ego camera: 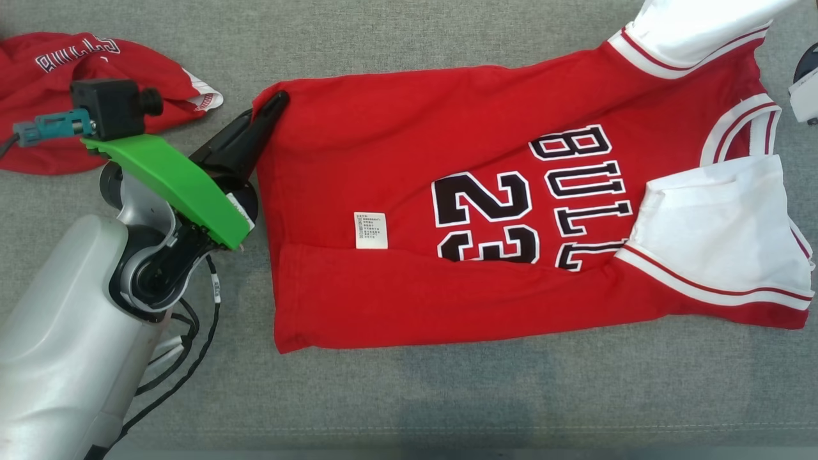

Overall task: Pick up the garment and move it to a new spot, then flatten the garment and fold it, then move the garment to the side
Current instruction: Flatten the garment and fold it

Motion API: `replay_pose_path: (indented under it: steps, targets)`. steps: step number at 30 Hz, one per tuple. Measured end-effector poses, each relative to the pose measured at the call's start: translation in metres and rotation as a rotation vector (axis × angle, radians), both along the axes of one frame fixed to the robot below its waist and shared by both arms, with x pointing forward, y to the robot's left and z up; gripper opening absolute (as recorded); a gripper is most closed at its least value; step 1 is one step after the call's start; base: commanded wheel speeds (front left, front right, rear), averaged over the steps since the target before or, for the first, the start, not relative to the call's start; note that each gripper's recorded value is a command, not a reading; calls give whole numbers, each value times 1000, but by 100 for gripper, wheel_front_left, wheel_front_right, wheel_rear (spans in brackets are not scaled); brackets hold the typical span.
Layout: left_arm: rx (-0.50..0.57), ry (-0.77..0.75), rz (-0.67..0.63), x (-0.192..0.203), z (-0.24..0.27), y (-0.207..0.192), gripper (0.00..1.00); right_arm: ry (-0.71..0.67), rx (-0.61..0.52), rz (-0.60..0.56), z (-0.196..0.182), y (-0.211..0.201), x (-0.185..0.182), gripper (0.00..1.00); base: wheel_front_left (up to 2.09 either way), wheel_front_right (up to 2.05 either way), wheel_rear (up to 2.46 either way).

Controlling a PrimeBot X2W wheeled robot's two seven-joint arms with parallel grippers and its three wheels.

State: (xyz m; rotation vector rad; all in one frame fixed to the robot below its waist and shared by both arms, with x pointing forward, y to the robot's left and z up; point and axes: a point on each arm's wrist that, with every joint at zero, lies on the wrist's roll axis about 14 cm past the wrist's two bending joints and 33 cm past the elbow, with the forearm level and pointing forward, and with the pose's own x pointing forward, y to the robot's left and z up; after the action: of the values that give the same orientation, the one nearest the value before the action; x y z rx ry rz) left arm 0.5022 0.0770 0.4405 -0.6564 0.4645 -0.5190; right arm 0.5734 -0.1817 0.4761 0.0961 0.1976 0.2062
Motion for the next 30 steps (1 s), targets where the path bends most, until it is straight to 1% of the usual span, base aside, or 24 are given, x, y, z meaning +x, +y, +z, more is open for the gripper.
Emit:
replay_pose_path:
  steps: [10, 21, 27, 30]
  targets:
    - [-39, -36, 47, 5, 10, 6, 0, 26, 4, 2, -9, 0, -13, 0, 0, 0, 0]
    - [-49, -47, 82, 1, 11, 12, 0, 7, -3, 17, -1, 3, -15, 0, 0, 0, 0]
    - [-53, -49, 93, -6, 13, 13, 0, 6, 1, 27, 2, 6, -23, 0, 0, 0, 0]
    - [-61, -47, 103, -10, 12, 14, 0, 8, 21, 26, 2, 10, -30, 0, 0, 0, 0]
